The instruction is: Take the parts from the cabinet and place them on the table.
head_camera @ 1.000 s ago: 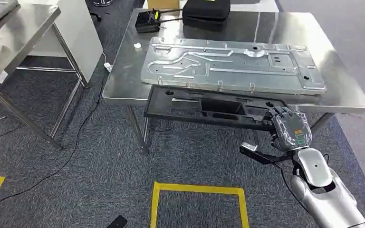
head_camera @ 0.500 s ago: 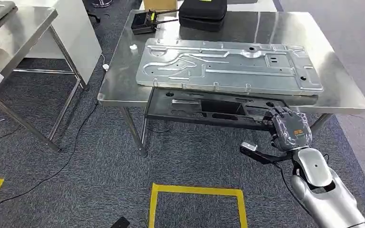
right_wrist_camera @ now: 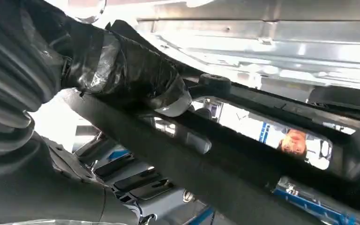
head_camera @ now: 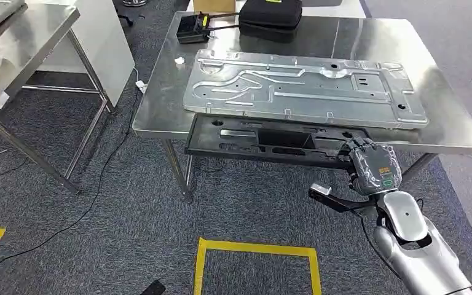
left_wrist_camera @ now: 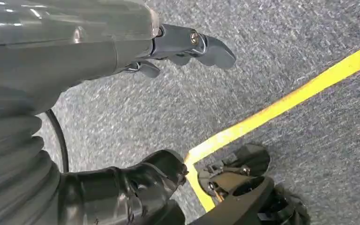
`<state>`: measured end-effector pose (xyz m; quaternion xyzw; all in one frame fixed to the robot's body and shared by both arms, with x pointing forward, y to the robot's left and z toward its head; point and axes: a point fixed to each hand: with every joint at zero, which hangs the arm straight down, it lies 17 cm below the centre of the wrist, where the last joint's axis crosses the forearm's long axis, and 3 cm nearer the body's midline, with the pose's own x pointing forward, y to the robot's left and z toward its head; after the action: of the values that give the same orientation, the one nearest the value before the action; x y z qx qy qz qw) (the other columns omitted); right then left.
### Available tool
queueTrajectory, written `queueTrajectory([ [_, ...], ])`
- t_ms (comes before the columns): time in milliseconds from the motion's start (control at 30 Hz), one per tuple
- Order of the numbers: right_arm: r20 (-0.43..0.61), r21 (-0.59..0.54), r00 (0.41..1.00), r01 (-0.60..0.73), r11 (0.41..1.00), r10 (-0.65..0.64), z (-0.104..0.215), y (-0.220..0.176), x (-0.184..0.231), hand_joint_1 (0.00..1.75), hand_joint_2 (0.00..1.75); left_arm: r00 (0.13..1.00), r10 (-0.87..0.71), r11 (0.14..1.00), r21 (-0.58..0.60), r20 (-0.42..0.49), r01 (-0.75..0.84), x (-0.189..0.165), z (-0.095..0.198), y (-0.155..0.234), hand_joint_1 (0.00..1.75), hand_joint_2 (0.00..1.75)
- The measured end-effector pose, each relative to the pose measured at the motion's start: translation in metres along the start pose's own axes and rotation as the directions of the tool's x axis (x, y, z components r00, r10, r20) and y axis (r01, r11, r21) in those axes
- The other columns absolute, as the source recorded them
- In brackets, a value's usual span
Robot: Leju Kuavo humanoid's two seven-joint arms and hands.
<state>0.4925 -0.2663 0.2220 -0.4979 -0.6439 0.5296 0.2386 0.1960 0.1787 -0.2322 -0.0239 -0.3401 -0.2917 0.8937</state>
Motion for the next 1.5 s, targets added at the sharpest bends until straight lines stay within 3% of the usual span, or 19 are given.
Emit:
queueTrajectory([
  [933, -0.009, -0.012, 1.000, 0.009, 1.000, -0.009, 0.001, 0.000, 0.002, 1.75, 1.75, 1.000, -0.003, 1.000, 0.004, 0.000, 0.003, 0.001, 0.000, 0.001, 0.00, 1.75],
  [1500, -0.034, -0.068, 0.999, -0.025, 0.997, 0.023, -0.018, -0.026, -0.014, 1.75, 1.75, 1.000, 0.000, 1.000, -0.001, -0.002, 0.000, 0.000, 0.000, -0.003, 0.00, 1.75],
])
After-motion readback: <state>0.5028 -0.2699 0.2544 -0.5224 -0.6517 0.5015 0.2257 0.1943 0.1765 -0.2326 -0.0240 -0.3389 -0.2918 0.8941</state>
